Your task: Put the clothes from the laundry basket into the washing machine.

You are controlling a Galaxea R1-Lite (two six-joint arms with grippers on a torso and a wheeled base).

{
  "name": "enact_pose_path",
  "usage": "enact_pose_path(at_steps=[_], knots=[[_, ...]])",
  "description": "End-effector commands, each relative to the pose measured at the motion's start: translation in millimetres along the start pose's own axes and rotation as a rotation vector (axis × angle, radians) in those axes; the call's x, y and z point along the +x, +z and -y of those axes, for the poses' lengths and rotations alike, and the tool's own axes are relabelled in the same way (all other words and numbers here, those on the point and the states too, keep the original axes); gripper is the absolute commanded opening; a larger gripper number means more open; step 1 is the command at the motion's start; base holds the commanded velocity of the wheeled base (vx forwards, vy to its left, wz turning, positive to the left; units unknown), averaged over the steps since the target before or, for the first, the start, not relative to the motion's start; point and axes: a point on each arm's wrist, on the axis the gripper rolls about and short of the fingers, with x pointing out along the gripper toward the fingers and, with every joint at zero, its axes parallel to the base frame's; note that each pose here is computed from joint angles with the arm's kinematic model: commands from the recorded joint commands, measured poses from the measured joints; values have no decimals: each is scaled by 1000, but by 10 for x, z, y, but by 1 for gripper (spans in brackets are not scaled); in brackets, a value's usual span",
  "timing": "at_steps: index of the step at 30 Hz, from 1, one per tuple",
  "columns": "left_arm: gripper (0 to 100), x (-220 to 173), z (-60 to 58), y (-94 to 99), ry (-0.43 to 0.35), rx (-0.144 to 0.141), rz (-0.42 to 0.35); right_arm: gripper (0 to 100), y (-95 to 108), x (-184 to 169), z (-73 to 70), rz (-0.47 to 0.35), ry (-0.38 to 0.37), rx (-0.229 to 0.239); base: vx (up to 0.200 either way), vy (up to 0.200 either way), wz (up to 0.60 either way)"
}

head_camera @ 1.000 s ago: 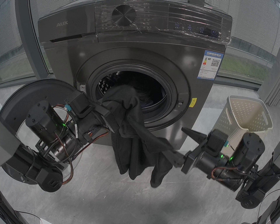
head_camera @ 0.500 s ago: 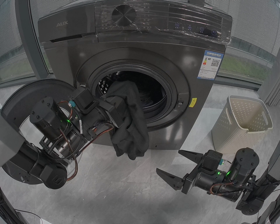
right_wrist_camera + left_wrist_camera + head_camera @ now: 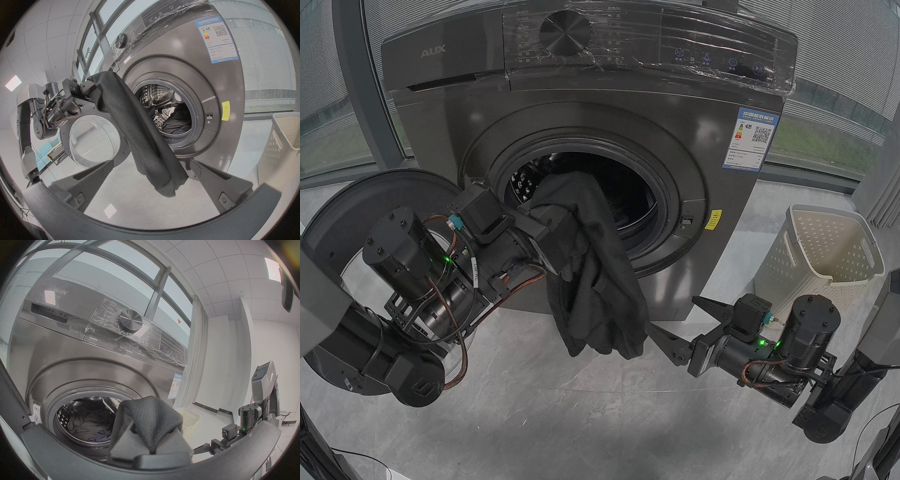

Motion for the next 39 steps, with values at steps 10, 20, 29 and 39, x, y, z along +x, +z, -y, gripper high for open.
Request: enact_pose_path(at_steps=[10, 20, 29, 39], knots=[[0, 26, 54, 9, -17, -5, 11, 100, -270, 476, -154, -19, 90, -12, 0, 0, 0], [0, 37, 75, -5, -22, -10, 9, 100, -496, 1111, -339, 55, 143, -51, 0, 0, 0], [0, 64, 92, 4, -10, -6, 19, 100, -614, 1432, -356, 102, 138, -52, 0, 0, 0], [0, 147, 109, 74, 2, -6, 54, 100, -630, 1730, -145, 159, 58, -46, 0, 0, 0]])
